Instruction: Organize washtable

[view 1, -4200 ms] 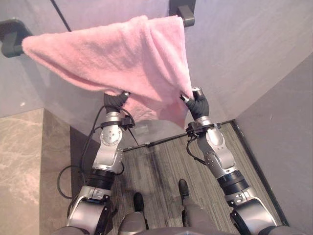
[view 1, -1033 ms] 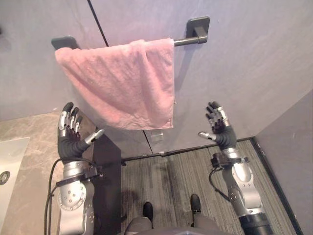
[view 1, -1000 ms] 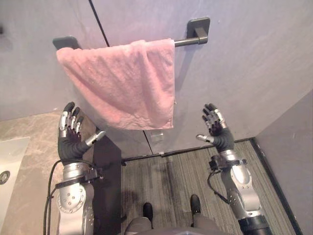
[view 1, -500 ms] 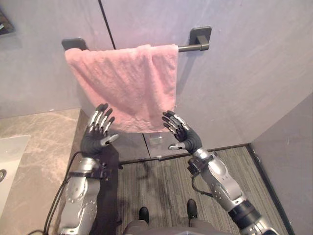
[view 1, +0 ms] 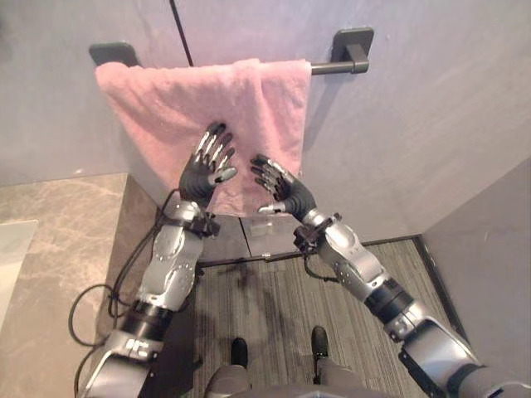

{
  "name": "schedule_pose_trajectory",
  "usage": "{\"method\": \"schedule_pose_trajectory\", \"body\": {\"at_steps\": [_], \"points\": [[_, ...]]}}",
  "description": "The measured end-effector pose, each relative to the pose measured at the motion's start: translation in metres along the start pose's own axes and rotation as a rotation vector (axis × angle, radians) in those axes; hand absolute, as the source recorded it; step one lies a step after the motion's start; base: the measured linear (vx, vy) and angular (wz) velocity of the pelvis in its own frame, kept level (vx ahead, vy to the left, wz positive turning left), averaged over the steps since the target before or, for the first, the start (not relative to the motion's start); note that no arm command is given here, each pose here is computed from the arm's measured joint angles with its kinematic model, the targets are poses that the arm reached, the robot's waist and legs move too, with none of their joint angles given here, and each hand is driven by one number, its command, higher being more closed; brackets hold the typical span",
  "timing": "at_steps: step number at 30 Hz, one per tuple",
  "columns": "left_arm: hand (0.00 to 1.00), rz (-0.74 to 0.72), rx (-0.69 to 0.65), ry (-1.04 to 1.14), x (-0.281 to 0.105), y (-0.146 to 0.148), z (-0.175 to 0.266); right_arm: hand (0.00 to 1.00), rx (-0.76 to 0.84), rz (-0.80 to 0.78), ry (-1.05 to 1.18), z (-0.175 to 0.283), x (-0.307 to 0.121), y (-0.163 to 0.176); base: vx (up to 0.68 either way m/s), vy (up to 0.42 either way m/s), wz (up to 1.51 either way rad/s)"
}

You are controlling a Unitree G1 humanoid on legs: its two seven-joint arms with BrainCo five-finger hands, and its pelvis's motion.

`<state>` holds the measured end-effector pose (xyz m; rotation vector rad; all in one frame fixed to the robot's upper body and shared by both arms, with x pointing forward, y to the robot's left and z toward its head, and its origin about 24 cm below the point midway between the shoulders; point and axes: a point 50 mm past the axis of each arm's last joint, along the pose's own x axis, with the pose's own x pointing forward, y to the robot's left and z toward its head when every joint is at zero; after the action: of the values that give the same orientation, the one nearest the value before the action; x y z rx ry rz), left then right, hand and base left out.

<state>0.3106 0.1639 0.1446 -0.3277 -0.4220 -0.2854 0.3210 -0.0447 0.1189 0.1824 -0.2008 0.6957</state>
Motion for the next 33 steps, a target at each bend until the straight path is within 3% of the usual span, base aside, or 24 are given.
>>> {"method": "schedule_pose_trajectory", "body": {"at_steps": [9,20,27,33], "points": [[0.00,-0.017,-0.022,-0.089,0.052,-0.010,0.027,0.00,-0.035,-0.155,-0.151,0.062,0.040,-0.032,0.00,0.000,0.00],[0.00,0.028,-0.033,-0.157,0.056,-0.003,0.043,0.00,0.041,-0.405,-0.254,0.095,0.033,-0.083,-0.01,-0.001,-0.04],[0.00,0.233,-0.040,-0.127,0.008,0.044,0.029,0.00,0.064,-0.660,-0.336,0.106,-0.020,-0.139,0.00,-0.002,-0.01],[0.00,0.398,-0.057,-0.036,-0.030,0.071,0.004,0.00,0.097,-0.752,-0.276,0.068,-0.062,-0.145,0.01,0.001,-0.01]]}}
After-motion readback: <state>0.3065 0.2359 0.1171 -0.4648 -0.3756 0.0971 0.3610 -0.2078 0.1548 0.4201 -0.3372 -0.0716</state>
